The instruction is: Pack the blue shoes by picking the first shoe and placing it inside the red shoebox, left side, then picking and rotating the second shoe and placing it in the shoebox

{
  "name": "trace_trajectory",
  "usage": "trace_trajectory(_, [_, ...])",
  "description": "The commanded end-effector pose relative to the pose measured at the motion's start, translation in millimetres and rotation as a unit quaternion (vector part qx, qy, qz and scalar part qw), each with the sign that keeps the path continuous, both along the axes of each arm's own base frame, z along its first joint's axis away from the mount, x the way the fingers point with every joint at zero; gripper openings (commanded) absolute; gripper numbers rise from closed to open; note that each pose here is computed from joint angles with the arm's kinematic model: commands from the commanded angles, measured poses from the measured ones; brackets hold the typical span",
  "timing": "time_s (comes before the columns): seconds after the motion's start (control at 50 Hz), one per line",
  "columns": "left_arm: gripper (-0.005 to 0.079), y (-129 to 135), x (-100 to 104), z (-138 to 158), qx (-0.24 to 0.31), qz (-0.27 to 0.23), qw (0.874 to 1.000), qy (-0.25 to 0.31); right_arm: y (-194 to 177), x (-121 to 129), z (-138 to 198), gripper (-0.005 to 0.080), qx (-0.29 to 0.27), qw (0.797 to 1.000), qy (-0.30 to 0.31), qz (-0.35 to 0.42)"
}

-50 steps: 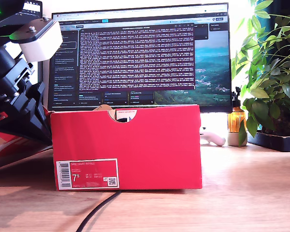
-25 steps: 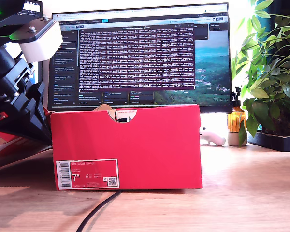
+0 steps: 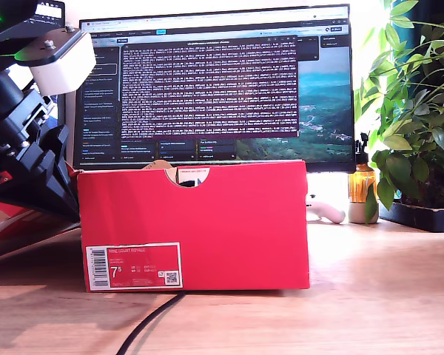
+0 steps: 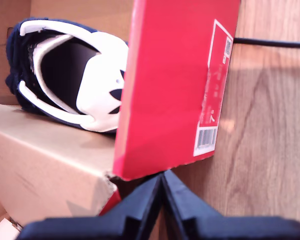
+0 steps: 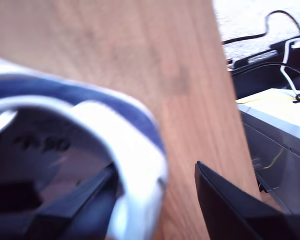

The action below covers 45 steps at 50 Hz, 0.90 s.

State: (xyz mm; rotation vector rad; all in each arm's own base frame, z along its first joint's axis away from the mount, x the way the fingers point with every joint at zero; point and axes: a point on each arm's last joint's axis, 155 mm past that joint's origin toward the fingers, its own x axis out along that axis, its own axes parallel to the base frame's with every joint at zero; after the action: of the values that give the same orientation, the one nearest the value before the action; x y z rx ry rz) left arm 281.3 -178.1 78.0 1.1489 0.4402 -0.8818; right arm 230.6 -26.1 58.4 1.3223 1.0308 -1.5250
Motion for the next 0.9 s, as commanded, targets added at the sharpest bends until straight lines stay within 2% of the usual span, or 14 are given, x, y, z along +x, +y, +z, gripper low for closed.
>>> trace_trajectory(0.0, [-0.0018, -3.0, 2.9, 2.3, -0.003, -0.003, 1.000, -0.005, 2.0, -14.7, -10.9, 0.0416, 0.003, 0.999, 0.028, -0.020])
trace_trajectory(0.06, [-0.0018, -3.0, 2.9, 2.3, -0.003, -0.003, 1.000, -0.005, 3.7, -16.7, -13.5, 0.0314, 0.006, 0.999, 0.030, -0.032])
trace_trajectory(0.18, [-0.0018, -3.0, 2.8, 2.3, -0.003, -0.003, 1.000, -0.005, 7.4, -22.3, -14.6, -0.0003, 0.013, 0.998, 0.039, -0.057])
trace_trajectory(0.2, [-0.0018, -2.9, 2.7, 2.2, -0.003, -0.003, 1.000, -0.005, 7.7, -23.4, -14.4, -0.0021, 0.013, 0.997, 0.041, -0.059])
trace_trajectory(0.34, [-0.0018, -3.0, 2.8, 2.3, -0.003, -0.003, 1.000, -0.005, 9.1, -25.4, -14.0, -0.0011, 0.018, 0.997, 0.045, -0.053])
trace_trajectory(0.5, [-0.0018, -3.0, 2.8, 2.3, -0.003, -0.003, 1.000, -0.005, 10.0, -30.2, -12.8, -0.0011, 0.025, 0.998, 0.058, -0.011])
trace_trajectory(0.68, [-0.0018, -3.0, 2.8, 2.3, -0.003, -0.003, 1.000, -0.005, 8.8, -29.5, -7.8, -0.0011, 0.031, 0.996, 0.061, 0.056])
trace_trajectory(0.88, [-0.0018, -3.0, 2.8, 2.3, -0.003, -0.003, 1.000, -0.005, -6.4, -28.7, 15.7, -0.0011, 0.004, 0.986, 0.079, 0.144])
